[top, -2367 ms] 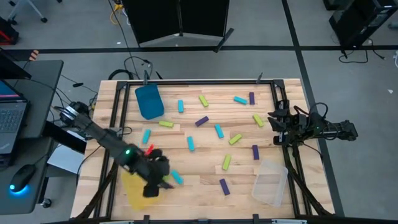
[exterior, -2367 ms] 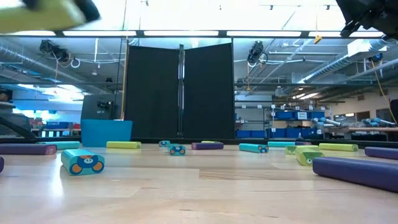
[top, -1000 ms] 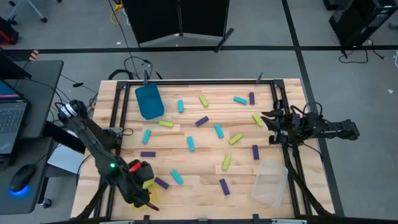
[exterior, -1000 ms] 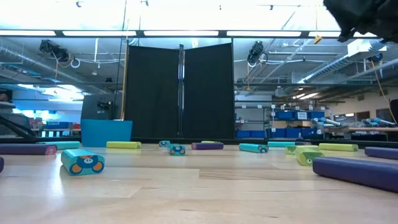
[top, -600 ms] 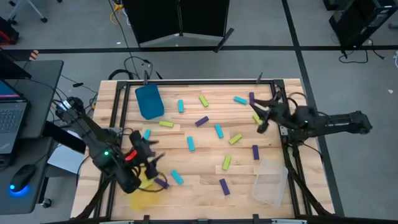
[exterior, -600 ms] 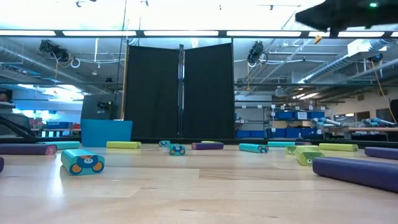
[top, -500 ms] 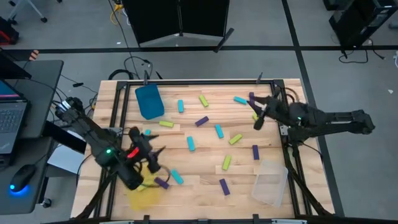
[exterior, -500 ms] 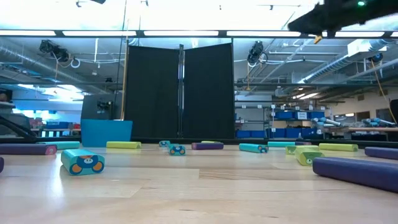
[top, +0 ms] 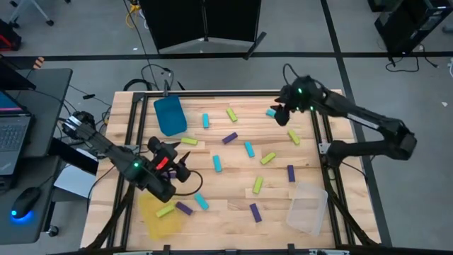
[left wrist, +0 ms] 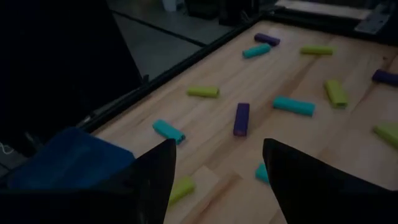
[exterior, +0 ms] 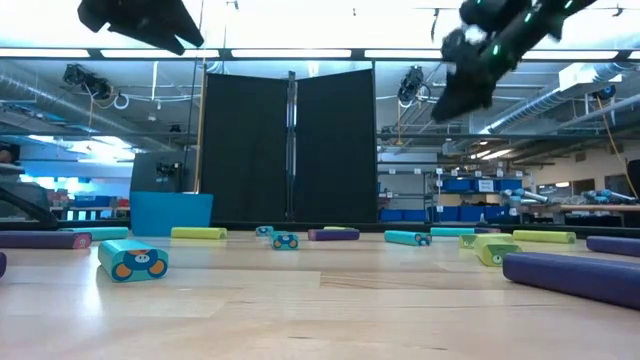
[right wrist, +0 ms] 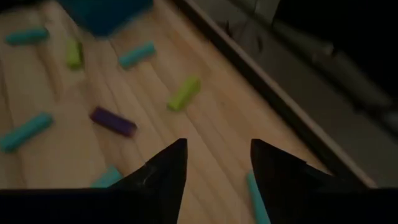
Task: Sort blocks
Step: Put the blue block into the blue bin
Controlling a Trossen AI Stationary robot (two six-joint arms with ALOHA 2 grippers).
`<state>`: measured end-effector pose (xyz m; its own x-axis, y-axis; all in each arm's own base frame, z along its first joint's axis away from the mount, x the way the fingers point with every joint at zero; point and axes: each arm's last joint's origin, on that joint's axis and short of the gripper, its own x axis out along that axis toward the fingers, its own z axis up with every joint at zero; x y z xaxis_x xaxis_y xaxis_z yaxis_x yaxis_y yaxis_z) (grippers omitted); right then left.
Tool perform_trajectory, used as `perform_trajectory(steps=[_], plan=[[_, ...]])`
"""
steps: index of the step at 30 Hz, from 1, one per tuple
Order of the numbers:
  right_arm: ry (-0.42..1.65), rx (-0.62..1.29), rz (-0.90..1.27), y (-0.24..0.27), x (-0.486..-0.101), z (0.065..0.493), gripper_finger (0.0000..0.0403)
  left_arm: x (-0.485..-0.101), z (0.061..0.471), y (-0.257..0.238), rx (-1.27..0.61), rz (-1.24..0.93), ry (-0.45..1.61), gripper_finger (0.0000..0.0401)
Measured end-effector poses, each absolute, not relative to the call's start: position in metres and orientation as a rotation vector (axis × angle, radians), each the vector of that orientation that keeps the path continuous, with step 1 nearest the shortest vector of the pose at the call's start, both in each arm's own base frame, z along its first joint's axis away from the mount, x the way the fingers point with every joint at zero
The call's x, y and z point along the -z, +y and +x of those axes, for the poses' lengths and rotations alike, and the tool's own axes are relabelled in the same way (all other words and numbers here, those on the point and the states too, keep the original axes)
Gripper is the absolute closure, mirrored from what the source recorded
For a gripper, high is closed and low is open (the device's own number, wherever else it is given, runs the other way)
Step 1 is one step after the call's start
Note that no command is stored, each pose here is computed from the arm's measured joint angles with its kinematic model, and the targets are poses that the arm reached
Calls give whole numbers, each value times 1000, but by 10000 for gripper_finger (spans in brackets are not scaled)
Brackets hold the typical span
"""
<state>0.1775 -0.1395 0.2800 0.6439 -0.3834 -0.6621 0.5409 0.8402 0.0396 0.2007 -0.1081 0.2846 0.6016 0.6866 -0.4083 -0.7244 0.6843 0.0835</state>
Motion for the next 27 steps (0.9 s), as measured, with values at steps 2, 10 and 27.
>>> perform_trajectory(steps=[2,10,27], plan=[[751,531,295,-157,-266,174,200,-285,200,-111,-810,-87,408,153],[1006,496,389,-194,-209,187,181,-286,198,-113,-808,-75,385,153],[1331,506,377,-225,-164,226,153,-287,198,-113,-818,-49,361,153]])
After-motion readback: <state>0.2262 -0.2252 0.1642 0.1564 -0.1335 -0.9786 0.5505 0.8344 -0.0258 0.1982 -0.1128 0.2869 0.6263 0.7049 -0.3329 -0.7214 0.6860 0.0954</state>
